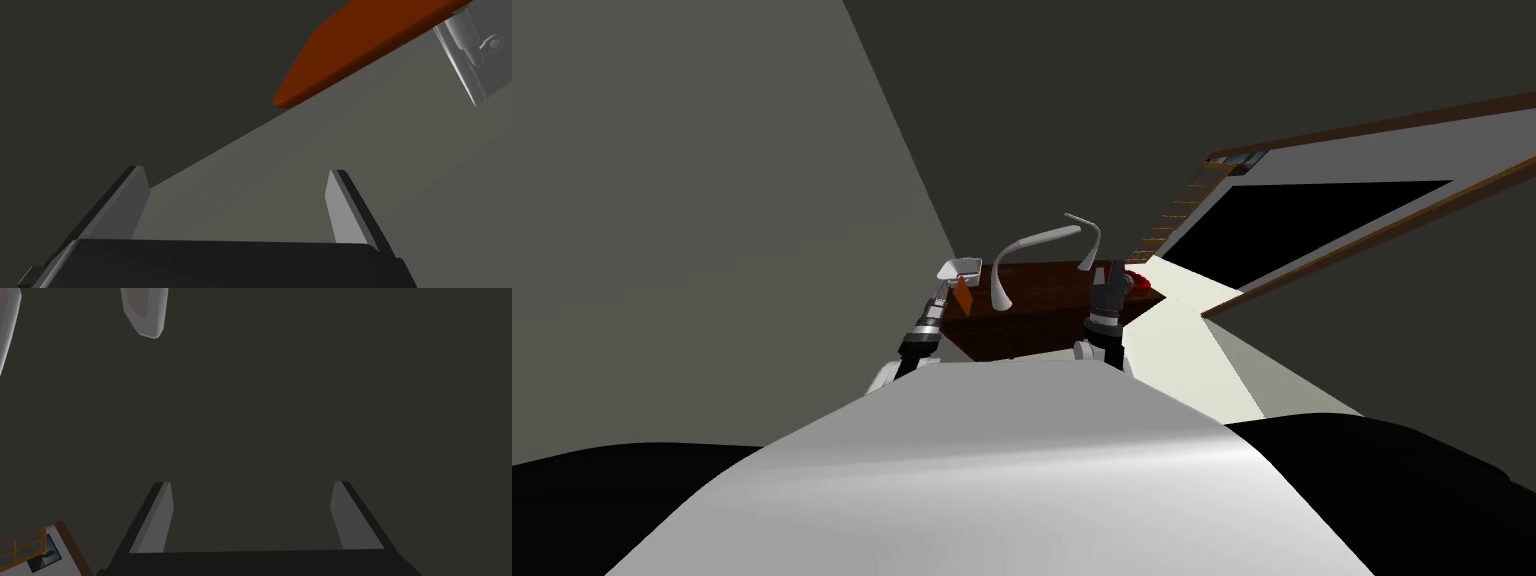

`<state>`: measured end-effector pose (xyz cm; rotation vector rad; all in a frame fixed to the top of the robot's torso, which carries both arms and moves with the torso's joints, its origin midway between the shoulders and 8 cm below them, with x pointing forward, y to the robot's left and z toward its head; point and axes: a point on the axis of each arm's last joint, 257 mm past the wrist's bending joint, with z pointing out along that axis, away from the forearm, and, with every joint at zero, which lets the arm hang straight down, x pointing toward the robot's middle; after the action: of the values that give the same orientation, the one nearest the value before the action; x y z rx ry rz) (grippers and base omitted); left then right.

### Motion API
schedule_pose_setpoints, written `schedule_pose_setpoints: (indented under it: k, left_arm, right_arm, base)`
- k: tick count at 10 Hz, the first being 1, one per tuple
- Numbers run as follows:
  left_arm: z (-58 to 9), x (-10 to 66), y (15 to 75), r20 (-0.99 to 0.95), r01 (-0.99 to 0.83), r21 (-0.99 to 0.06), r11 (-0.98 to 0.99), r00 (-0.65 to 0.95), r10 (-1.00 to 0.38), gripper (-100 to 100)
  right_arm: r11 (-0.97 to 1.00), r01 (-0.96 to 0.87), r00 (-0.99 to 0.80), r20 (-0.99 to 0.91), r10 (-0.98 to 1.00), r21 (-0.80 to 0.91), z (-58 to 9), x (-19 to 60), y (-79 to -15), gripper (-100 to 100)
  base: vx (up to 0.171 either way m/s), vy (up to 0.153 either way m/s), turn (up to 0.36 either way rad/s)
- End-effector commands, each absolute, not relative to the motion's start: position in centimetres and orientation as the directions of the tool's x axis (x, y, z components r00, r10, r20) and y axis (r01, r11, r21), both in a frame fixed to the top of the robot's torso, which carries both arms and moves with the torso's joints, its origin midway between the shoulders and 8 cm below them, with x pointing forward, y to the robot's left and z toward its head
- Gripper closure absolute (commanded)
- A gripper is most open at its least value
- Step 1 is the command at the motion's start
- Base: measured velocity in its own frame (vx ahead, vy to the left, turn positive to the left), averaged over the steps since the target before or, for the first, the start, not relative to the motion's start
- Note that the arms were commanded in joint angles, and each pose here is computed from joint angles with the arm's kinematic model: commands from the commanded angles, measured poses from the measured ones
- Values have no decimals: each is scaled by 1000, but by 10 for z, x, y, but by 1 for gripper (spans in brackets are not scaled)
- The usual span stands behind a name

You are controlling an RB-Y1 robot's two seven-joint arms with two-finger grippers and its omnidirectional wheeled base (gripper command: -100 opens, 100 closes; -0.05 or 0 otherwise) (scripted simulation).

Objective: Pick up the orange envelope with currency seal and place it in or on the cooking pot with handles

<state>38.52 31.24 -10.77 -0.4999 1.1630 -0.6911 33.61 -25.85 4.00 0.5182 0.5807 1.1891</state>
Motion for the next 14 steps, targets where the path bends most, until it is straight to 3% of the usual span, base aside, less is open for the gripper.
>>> schedule_pose_setpoints:
  k: [1, 6, 14]
  left_arm:
    - [-126, 387, 328, -721, 162, -636, 754, 225, -656, -100]
    - [-174, 384, 373, -882, -1, -451, 893, 152, -445, -100]
    - [-237, 361, 469, -997, -206, -41, 978, -60, -54, -100]
  right_arm:
    - [291, -701, 262, -144, 954, 651, 40, 336, -258, 0]
    - [291, -701, 262, -144, 954, 651, 40, 336, -258, 0]
    - [291, -701, 262, -144, 954, 651, 40, 336, -258, 0]
  base:
    - [60, -116, -25]
    - [35, -111, -17]
    - [24, -105, -8]
